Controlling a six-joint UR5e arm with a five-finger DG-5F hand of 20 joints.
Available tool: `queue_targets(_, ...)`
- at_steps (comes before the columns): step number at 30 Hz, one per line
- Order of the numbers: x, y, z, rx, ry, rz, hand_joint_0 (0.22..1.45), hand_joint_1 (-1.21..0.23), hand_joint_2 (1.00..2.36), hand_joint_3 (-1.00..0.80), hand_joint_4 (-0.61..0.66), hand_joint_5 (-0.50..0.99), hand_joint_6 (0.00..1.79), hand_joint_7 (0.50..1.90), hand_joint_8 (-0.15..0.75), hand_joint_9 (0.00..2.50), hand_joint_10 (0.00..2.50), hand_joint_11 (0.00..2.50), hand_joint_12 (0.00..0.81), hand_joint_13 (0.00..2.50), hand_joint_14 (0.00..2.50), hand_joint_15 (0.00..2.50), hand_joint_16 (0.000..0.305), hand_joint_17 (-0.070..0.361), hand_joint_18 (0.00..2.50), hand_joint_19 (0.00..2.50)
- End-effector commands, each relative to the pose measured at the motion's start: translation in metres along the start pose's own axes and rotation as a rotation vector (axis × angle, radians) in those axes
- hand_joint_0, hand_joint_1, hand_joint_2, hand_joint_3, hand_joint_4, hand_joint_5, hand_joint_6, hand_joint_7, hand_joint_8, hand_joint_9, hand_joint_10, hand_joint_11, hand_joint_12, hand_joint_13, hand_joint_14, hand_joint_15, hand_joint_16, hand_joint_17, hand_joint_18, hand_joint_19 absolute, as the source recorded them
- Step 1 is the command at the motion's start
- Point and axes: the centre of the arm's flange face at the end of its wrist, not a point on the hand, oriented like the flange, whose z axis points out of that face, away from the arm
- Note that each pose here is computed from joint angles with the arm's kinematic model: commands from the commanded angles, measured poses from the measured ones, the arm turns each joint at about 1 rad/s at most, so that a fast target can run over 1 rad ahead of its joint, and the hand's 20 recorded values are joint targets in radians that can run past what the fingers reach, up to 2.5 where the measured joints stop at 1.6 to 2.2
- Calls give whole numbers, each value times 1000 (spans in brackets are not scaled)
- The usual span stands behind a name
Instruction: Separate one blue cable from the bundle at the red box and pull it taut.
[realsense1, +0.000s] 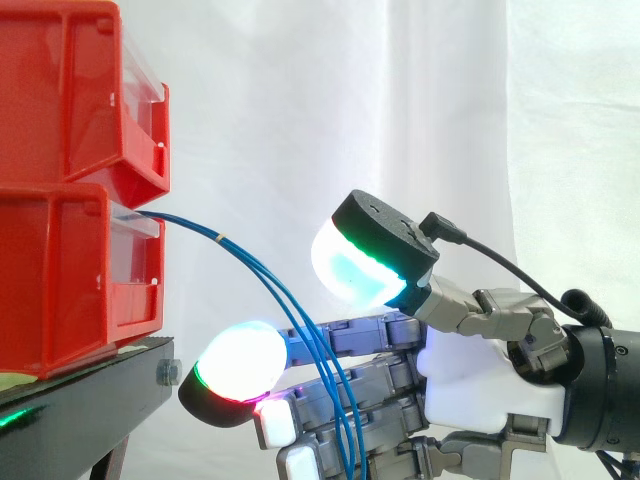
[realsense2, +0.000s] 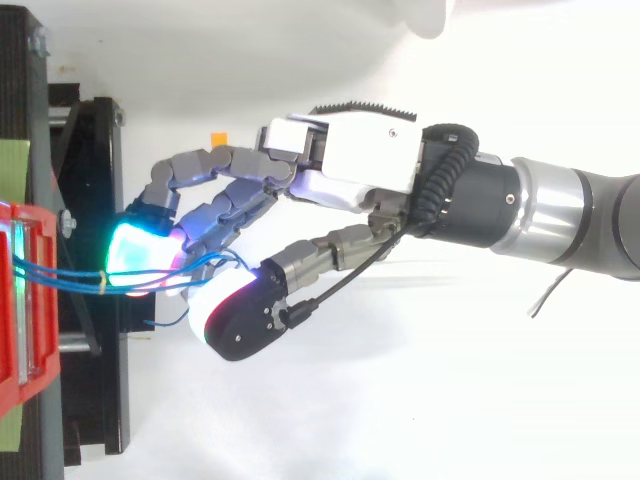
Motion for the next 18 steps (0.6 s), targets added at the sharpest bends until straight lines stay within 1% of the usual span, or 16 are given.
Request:
queue_targets(1,0,0,0,-2,5,1,564,-666,1002,-465,219,-185,500,1129,322,753,11,848,370,937,20,744,41,93,709,637)
queue_targets(4,1,2,1,-8,6,2,566,-667,1003,-459,217,-184,500,1138,321,751,14,854,372,939,22,743,41,93,712,638)
queue_targets(6,0,1,1,-8,4,2,568,-667,1003,-458,221,-184,500,1139,320,753,11,848,372,940,22,746,41,93,714,637)
queue_targets(11,2,1,1,-8,19,2,570,-667,1003,-454,220,-183,500,1145,318,756,11,854,372,948,20,746,41,93,722,637)
queue_targets(18,1,2,2,-10,19,4,574,-664,1003,-450,212,-182,515,1131,322,765,12,858,371,964,23,764,41,92,724,642)
